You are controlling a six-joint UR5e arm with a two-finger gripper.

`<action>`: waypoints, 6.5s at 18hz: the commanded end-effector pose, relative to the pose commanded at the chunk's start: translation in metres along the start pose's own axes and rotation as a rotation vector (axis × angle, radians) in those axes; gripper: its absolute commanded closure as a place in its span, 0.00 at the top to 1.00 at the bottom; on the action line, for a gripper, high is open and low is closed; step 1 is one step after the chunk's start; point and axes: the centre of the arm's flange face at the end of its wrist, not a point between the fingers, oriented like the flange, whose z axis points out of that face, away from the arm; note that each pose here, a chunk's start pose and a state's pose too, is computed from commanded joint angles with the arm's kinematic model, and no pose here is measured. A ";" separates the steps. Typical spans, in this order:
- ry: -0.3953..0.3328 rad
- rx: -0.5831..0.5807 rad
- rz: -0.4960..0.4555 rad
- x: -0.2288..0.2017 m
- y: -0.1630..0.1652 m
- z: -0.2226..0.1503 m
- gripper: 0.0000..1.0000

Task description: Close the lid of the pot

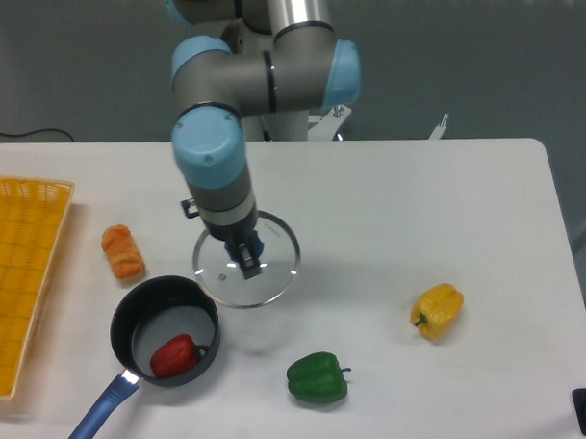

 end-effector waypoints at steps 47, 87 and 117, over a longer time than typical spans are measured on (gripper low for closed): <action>-0.025 -0.020 -0.024 -0.029 -0.104 0.035 0.63; -0.020 -0.030 -0.023 -0.025 -0.113 0.050 0.68; -0.099 -0.053 -0.101 0.013 -0.034 0.006 1.00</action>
